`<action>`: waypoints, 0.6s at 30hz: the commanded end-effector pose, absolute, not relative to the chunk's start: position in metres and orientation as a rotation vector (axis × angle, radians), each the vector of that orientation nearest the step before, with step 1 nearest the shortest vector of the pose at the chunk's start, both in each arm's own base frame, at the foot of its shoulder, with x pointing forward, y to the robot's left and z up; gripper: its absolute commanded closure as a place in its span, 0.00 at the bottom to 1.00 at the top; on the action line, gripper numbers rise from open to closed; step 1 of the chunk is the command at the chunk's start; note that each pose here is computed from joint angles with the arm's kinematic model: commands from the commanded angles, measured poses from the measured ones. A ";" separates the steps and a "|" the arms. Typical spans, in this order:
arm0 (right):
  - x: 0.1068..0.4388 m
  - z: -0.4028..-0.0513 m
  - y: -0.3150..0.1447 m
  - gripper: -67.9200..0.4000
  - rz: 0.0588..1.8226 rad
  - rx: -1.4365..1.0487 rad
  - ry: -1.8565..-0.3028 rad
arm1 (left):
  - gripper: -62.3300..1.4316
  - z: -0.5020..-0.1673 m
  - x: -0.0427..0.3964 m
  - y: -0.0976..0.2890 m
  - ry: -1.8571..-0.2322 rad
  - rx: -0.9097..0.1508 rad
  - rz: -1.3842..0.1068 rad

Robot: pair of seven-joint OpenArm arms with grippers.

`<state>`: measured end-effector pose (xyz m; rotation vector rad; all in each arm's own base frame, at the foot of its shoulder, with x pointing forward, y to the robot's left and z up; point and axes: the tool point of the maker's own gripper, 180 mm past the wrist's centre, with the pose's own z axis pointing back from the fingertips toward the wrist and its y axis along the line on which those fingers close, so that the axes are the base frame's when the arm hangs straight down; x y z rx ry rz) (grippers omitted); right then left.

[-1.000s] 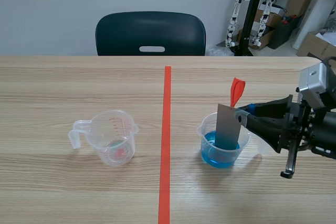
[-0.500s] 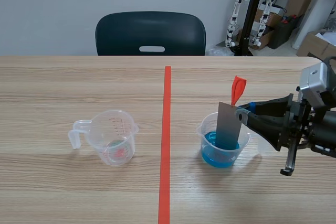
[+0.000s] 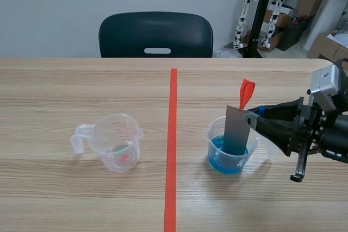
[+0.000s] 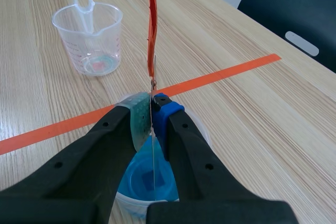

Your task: Do the redox reaction experiment. lower the plate into the blue solution

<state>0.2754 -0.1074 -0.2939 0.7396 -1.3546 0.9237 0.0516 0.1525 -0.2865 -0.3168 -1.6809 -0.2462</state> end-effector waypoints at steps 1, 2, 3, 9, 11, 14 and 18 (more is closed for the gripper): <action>0.280 -0.283 -0.111 0.98 0.921 0.744 -1.384 | 0.00 -0.282 0.049 0.153 -1.694 -0.325 -0.249; 0.280 -0.284 -0.111 0.98 0.922 0.742 -1.381 | 0.00 -0.282 0.049 0.153 -1.694 -0.325 -0.249; 0.280 -0.285 -0.111 0.98 0.923 0.740 -1.378 | 0.00 -0.282 0.049 0.153 -1.694 -0.325 -0.249; 0.280 -0.285 -0.111 0.98 0.923 0.739 -1.377 | 0.00 -0.282 0.049 0.153 -1.692 -0.324 -0.250; 0.280 -0.286 -0.111 0.98 0.926 0.736 -1.370 | 0.00 -0.283 0.049 0.153 -1.684 -0.323 -0.251; 0.280 -0.286 -0.111 0.98 0.926 0.735 -1.369 | 0.00 -0.286 0.050 0.153 -1.670 -0.321 -0.253; 0.280 -0.287 -0.111 0.98 0.926 0.734 -1.367 | 0.00 -0.287 0.050 0.153 -1.662 -0.319 -0.254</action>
